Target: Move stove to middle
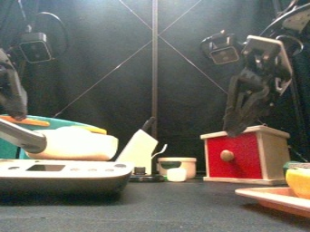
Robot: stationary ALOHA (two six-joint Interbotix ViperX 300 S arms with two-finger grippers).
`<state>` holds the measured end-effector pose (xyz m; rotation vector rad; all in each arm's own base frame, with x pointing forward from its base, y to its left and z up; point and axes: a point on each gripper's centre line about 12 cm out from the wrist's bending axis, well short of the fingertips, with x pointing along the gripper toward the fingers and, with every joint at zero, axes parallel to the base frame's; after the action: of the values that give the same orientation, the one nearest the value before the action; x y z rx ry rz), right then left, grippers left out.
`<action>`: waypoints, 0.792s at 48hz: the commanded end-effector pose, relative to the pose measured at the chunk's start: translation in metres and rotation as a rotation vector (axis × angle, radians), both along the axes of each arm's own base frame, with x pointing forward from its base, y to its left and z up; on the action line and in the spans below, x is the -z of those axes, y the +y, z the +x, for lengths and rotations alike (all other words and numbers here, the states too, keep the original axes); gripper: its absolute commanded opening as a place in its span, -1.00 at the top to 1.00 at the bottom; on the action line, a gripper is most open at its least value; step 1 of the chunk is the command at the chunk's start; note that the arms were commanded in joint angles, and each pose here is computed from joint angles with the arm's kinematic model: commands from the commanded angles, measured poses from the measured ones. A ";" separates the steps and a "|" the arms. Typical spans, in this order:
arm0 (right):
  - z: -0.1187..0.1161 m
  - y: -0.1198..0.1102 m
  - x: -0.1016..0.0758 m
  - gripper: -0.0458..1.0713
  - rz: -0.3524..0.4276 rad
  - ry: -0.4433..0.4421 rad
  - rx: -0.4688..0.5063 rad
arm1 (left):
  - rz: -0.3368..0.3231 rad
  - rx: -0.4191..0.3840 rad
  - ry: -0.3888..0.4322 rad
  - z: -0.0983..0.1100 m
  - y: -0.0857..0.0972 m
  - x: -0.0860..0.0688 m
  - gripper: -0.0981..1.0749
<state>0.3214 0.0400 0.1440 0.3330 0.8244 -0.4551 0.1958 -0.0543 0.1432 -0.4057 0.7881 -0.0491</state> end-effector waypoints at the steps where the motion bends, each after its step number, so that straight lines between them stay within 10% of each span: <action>1: 0.011 -0.006 -0.004 -0.05 -0.010 -0.024 -0.007 | -0.036 -0.031 0.037 0.006 -0.003 0.003 0.13; 38: 0.052 -0.009 0.015 0.30 0.052 -0.051 -0.102 | 0.018 -0.054 0.213 0.050 -0.010 0.049 0.11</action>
<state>0.3632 0.0265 0.1158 0.3140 0.8423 -0.3694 0.2332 -0.0622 0.0914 -0.4261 1.0034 0.0601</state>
